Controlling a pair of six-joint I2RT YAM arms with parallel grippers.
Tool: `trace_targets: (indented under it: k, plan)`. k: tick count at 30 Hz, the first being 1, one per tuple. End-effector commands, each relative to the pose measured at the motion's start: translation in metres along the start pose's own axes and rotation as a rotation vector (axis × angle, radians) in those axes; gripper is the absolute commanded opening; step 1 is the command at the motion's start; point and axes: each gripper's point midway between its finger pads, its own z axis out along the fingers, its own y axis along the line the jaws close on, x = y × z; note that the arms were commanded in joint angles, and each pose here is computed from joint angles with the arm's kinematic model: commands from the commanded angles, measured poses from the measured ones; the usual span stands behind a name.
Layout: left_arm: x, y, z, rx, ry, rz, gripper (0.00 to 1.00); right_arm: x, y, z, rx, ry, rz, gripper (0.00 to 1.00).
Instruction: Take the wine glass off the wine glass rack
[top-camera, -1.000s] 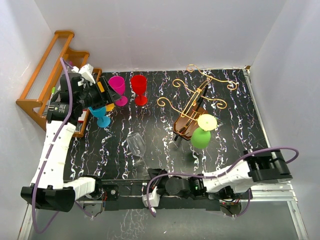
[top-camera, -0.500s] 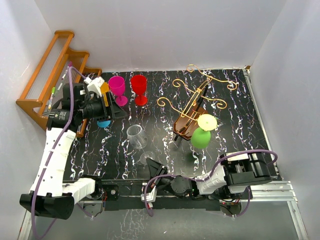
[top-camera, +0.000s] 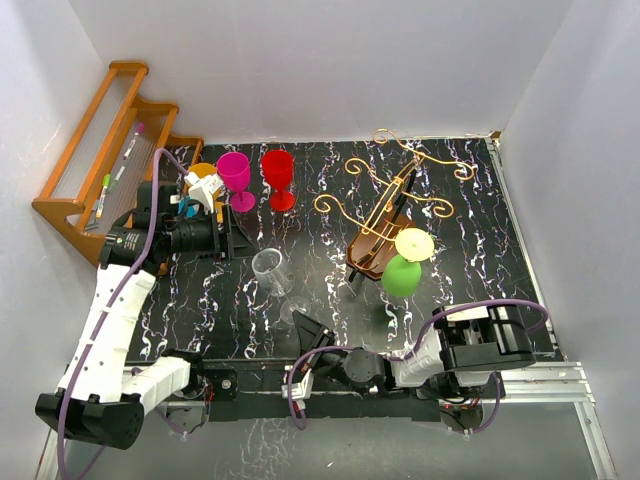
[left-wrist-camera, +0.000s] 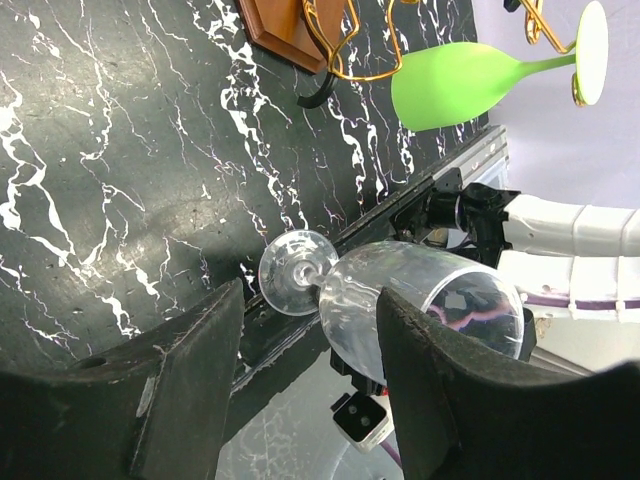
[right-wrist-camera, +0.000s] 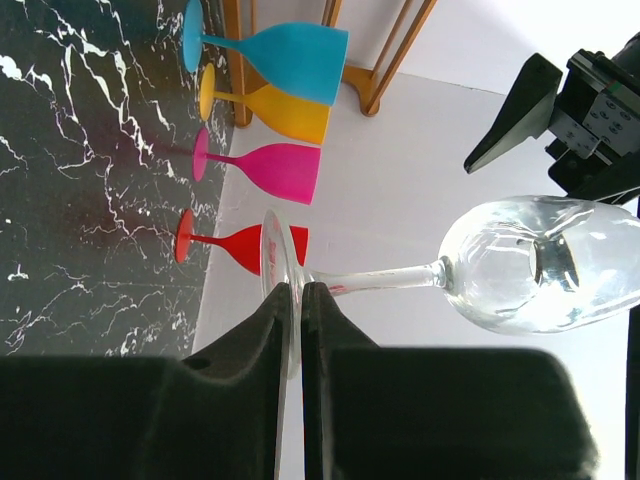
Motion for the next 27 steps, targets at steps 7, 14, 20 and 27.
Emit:
trace_targets:
  k: [7, 14, 20, 27]
  plan:
    - [-0.006, 0.004, -0.014, -0.102, -0.044, 0.054, 0.56, 0.005, -0.023, 0.000, 0.107, 0.024, 0.035, 0.08]
    - [-0.021, 0.004, -0.016, -0.125, -0.087, 0.069, 0.56, 0.003, -0.019, 0.001, 0.110, 0.023, 0.028, 0.08]
    - [-0.018, -0.007, -0.016, -0.063, -0.064, 0.079, 0.55, 0.003, -0.019, 0.002, 0.119, 0.028, 0.033, 0.08]
    - [-0.003, -0.012, -0.015, -0.007, -0.039, 0.086, 0.51, 0.003, -0.014, 0.002, 0.111, 0.029, 0.032, 0.08]
